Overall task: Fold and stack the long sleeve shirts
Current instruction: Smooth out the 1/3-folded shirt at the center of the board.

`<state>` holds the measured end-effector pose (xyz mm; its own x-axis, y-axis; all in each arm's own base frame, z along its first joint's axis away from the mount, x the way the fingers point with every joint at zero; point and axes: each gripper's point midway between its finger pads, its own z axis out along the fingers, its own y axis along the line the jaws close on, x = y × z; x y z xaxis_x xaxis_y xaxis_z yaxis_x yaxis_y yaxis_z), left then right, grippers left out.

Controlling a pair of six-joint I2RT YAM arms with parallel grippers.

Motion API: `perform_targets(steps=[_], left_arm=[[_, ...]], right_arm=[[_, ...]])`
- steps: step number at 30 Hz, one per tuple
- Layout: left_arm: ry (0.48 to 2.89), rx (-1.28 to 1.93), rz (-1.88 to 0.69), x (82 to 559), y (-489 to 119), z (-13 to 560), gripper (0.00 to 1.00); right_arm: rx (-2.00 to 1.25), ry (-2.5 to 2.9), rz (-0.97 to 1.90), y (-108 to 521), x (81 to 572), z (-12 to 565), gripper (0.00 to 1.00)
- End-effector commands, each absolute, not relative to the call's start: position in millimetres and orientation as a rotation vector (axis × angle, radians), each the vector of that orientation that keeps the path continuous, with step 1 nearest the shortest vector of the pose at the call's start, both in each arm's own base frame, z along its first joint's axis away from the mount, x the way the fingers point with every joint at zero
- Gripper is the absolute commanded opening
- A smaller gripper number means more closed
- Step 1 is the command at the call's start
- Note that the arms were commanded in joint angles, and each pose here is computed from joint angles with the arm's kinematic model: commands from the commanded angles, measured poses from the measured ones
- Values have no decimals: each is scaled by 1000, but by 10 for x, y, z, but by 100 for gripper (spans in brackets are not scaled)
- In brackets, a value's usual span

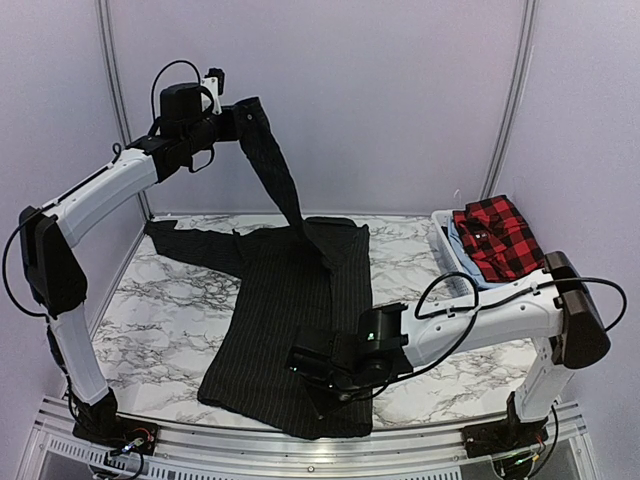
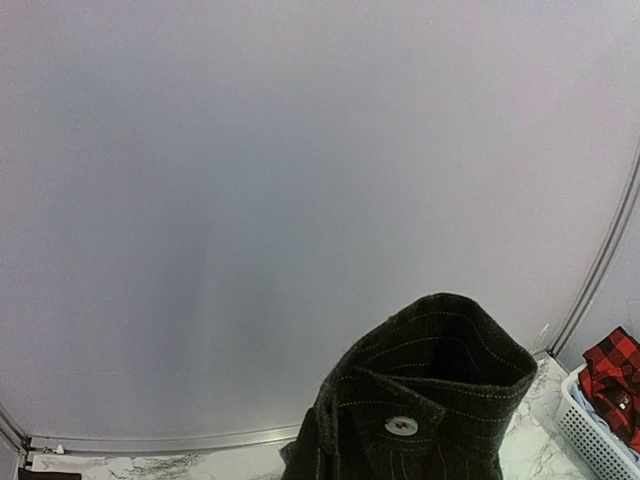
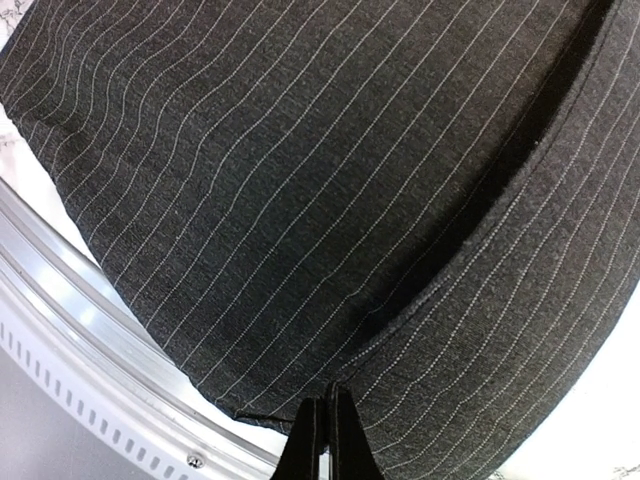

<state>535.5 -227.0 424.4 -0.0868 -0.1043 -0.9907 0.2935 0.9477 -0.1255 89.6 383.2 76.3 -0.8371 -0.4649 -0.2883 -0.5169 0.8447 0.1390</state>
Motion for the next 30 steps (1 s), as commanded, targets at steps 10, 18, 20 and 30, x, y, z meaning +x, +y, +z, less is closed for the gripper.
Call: perform_targets(steps=[10,18,20,30], left_arm=[[1628,138,-342,5464,-2264,4142,0],[1615,137,-338,5448,-2239,4208,0],[1605,139,-348,5421,-2244,4251,0],[1586,127,-358,5371,-2213,4281,0]], right_arm=[[-809,2792,431,4054,897,640,0],[-832,2798,466,4090,908,565,0],[-831,2799,464,4075,911,545,0],[-867,2818,525,4085,821,510,0]])
